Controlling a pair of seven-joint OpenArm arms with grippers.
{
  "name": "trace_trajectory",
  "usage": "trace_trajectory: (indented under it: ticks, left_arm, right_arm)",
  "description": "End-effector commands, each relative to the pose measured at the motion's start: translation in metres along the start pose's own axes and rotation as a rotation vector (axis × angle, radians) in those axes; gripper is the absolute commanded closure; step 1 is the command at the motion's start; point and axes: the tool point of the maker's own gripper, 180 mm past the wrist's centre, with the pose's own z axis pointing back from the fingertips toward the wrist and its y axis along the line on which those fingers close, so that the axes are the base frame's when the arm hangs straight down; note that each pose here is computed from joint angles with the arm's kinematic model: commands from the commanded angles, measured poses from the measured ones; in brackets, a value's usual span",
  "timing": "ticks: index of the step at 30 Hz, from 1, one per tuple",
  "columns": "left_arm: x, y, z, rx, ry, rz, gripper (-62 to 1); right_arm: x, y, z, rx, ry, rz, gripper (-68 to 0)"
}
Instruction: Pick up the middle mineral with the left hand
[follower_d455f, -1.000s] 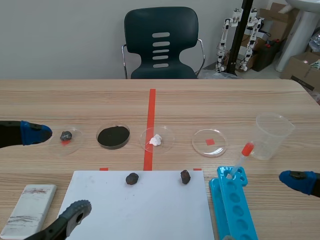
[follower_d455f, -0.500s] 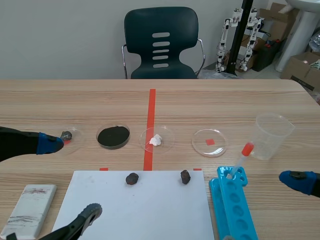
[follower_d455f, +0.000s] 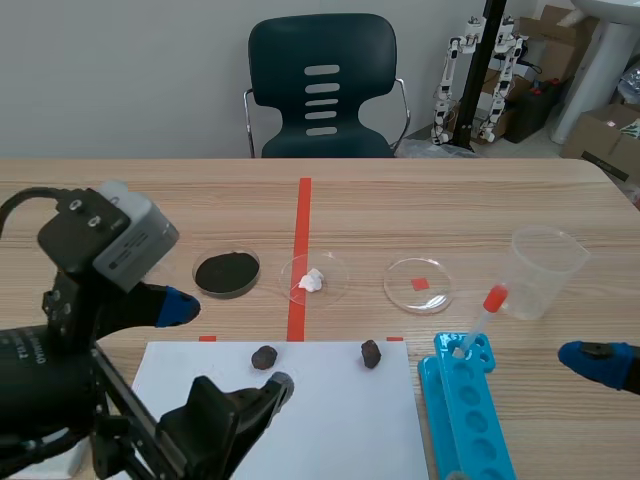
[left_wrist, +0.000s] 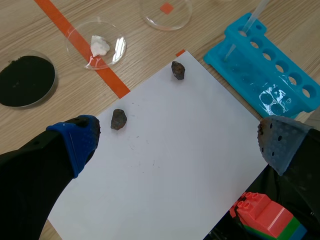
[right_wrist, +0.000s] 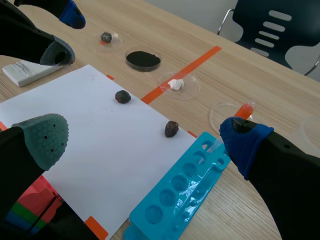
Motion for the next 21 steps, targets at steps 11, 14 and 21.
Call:
trace_trajectory:
  ticks: [11, 14, 21]
  left_arm:
    - [-0.029, 0.04, -0.039, 0.256, 0.252, 0.318, -62.3]
    - [-0.025, 0.048, -0.05, 0.287, 0.268, 0.335, -62.3]
    - [-0.024, 0.058, -0.079, 0.314, 0.323, 0.374, -62.3]
  right_arm:
    - [0.006, -0.001, 0.0, -0.005, -0.025, -0.002, -63.8]
    - [0.006, -0.001, 0.0, -0.005, -0.025, -0.002, -63.8]
    - [0.006, -0.001, 0.0, -0.005, -0.025, -0.002, -63.8]
